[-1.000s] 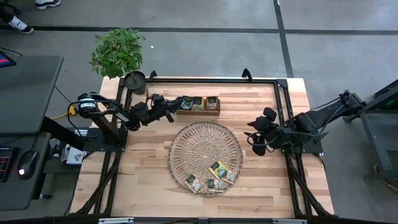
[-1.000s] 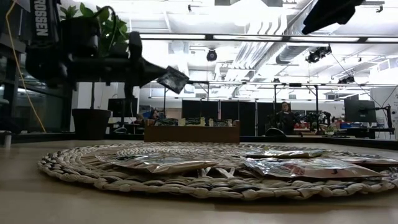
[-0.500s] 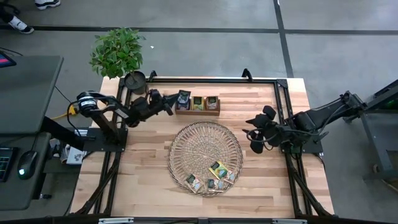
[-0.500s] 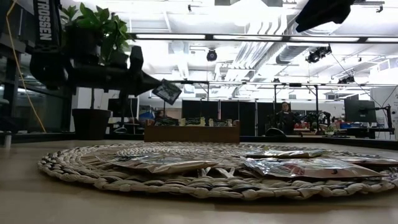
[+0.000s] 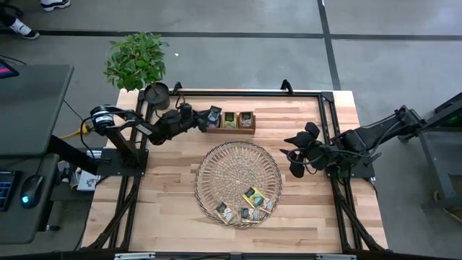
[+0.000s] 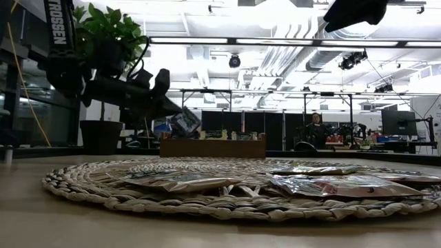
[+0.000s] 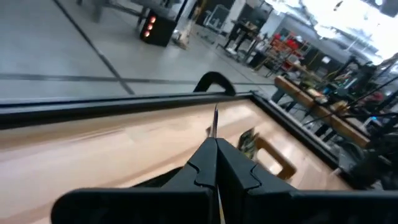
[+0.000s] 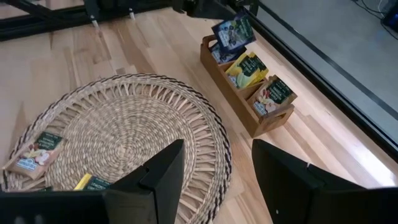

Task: Pick & Place Tea
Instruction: Put the purple tea bag in the left section of the wooden organizer

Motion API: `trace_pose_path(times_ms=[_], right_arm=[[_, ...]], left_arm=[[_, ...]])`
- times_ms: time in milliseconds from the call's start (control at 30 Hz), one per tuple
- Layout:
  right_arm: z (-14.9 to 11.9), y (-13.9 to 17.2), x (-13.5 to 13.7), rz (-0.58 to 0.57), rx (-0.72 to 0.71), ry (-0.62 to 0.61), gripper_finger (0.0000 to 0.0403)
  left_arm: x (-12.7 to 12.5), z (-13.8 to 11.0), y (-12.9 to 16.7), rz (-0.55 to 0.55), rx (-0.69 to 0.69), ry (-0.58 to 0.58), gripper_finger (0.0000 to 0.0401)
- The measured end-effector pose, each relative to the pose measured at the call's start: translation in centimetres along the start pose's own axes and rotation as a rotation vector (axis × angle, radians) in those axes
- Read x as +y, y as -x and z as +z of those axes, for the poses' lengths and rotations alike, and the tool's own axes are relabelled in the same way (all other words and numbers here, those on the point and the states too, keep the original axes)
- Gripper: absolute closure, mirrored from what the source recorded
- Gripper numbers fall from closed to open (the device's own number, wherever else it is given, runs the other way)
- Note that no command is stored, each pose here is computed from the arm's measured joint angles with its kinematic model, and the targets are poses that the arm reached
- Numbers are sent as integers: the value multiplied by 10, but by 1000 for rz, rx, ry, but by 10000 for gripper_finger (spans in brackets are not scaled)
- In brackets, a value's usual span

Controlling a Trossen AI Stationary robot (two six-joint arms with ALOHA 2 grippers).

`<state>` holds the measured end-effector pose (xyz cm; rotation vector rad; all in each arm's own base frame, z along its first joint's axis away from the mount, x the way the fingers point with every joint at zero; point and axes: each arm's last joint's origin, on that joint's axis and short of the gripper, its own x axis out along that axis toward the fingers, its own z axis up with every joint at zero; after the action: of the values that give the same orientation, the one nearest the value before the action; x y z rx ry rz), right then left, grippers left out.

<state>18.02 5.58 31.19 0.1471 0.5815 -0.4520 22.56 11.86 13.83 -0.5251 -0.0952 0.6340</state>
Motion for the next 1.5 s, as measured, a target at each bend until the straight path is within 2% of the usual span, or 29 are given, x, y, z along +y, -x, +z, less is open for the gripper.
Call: trace_pose_path(times_ms=[267, 567, 700, 967, 1100, 1333, 1500], right_arm=[[1, 0, 0, 0, -7, -46, 217], [1, -3, 2, -19, -14, -45, 217], [0, -9, 7, -28, 1, -34, 217], [-6, -29, 20, -24, 68, -3, 217], [-7, -39, 25, -5, 105, -5, 217], [-9, -52, 28, 25, 175, -70, 217], [-10, -59, 28, 18, 201, -84, 217]], left_arm=[[3, -6, 0, 29, 67, 32, 401], [7, -13, 1, 69, 142, 24, 397], [8, -14, 1, 76, 154, 13, 367], [5, -10, -4, 73, 128, 9, 261], [1, -5, -9, 54, 101, -28, 225], [-5, 4, -15, 29, 39, -69, 208], [-2, -1, -14, 59, 90, -66, 208]])
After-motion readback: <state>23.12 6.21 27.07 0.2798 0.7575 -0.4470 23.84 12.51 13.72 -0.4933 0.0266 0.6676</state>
